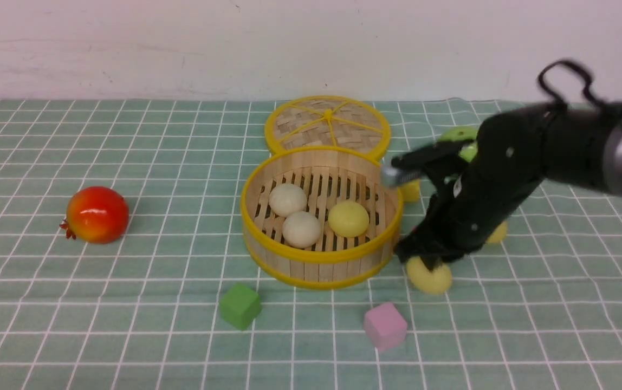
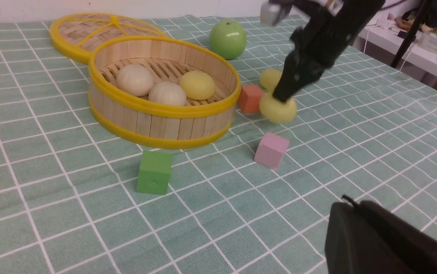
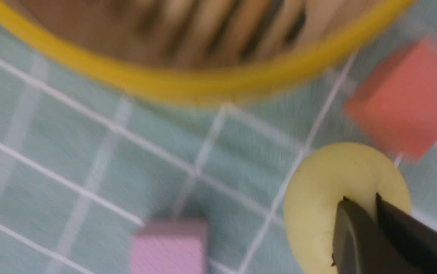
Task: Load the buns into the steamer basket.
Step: Use the right arm to put the steamed stuffed bun into the steamer, then use the right arm to grab a steamed stuffed bun
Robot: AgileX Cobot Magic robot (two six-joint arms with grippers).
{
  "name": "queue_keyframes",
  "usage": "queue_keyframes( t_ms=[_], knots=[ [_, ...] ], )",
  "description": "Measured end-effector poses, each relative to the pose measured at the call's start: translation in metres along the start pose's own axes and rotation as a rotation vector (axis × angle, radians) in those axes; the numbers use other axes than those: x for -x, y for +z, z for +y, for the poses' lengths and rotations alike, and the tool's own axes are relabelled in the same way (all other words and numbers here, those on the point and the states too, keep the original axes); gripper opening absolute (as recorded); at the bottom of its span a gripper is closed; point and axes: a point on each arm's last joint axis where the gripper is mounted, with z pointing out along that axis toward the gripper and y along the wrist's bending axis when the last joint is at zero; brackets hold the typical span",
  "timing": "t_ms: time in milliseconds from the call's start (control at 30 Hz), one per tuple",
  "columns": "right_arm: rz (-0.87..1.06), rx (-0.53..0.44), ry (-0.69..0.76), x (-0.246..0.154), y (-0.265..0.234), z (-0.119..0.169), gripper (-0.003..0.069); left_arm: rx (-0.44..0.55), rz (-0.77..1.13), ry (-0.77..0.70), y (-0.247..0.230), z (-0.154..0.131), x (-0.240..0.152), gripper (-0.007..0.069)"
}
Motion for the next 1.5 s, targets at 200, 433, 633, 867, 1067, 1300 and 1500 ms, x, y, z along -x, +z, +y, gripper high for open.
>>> queue_keyframes(
  t_ms=[200, 433, 633, 867, 1067, 1300, 1500],
  knots=[
    [-0.309, 0.101, -0.047, 0.053, -0.032, 0.019, 0.0004, 0.000, 0.000, 0.000, 0.000, 0.000, 0.000, 0.0004],
    [-0.420, 0.141, -0.042, 0.092, 0.037, 0.019, 0.0006, 0.000, 0.000, 0.000, 0.000, 0.000, 0.000, 0.0009],
    [-0.445, 0.123, -0.039, 0.104, 0.081, 0.014, 0.0031, 0.000, 0.000, 0.000, 0.000, 0.000, 0.000, 0.0015],
    [-0.424, 0.082, -0.089, 0.101, 0.104, 0.010, 0.0272, 0.000, 0.000, 0.000, 0.000, 0.000, 0.000, 0.0018],
    [-0.379, 0.101, -0.129, 0.102, 0.079, 0.014, 0.0488, 0.000, 0.000, 0.000, 0.000, 0.000, 0.000, 0.0021],
    [-0.296, 0.051, -0.234, 0.101, -0.021, -0.001, 0.0505, 0.000, 0.000, 0.000, 0.000, 0.000, 0.000, 0.0021],
    [-0.060, -0.142, 0.002, 0.073, -0.043, -0.091, 0.0409, 0.000, 0.000, 0.000, 0.000, 0.000, 0.000, 0.0024]
  ],
)
